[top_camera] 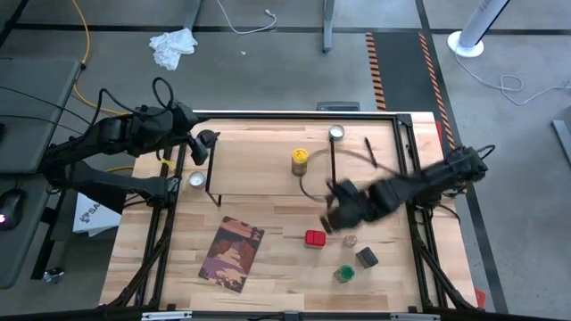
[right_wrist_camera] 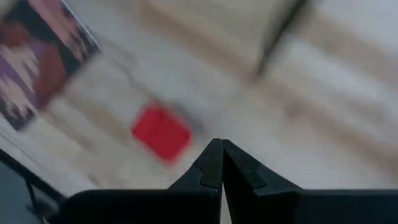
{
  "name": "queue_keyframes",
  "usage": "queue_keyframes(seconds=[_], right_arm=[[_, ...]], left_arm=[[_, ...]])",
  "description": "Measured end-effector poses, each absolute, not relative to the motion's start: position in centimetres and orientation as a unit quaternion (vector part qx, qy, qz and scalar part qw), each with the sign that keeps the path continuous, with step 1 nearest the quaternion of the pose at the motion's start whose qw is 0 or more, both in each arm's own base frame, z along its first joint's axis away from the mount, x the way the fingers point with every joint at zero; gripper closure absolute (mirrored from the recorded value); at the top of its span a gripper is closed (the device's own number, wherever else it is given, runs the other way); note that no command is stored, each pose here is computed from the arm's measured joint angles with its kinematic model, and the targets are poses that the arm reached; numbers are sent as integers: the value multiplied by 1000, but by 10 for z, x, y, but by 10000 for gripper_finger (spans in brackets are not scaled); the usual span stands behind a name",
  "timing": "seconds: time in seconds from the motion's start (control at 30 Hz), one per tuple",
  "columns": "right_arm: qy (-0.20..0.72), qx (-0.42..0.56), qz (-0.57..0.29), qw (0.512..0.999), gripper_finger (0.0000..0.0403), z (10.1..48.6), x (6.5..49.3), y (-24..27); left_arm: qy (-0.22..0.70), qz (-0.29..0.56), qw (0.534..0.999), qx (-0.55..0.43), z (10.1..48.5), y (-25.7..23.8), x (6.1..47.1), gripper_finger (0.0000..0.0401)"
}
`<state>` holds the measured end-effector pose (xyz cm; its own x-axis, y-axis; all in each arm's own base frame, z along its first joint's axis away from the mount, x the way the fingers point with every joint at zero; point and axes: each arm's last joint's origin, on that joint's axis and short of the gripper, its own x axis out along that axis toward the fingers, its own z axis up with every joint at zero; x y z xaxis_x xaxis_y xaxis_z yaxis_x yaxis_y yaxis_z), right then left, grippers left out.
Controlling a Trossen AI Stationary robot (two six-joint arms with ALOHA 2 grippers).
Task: Shelf spices
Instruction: Put the black seasoning can on the shelf
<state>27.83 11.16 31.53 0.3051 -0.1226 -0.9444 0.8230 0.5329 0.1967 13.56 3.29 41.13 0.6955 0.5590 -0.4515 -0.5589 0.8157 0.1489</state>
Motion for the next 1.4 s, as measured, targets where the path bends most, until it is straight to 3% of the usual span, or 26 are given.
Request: queue_keyframes(seconds=[0.13, 0.33, 0.5, 0.6, 0.8, 1.13, 1.4], right_arm=[[504, 379, -357, 689, 373, 302, 253, 167], [542, 400, -392, 627, 270, 271, 226, 229], [573, 376, -455, 569, 182, 257, 214, 237], [585, 361, -472, 552, 150, 255, 215, 233], [590, 342, -402, 611, 139, 254, 228, 232], [650, 324, -387, 568, 139, 219, 223, 226], [645, 308, -371, 592, 139, 212, 226, 221]], left_arm=[[241, 297, 924, -20, 411, 32, 136, 144], [241, 301, 922, -37, 409, 33, 141, 144], [241, 291, 924, -63, 408, 33, 144, 144], [238, 290, 923, -84, 407, 32, 146, 144], [235, 296, 919, -114, 406, 33, 149, 144], [234, 294, 913, -161, 403, 33, 155, 144], [249, 290, 910, -161, 399, 34, 164, 144]])
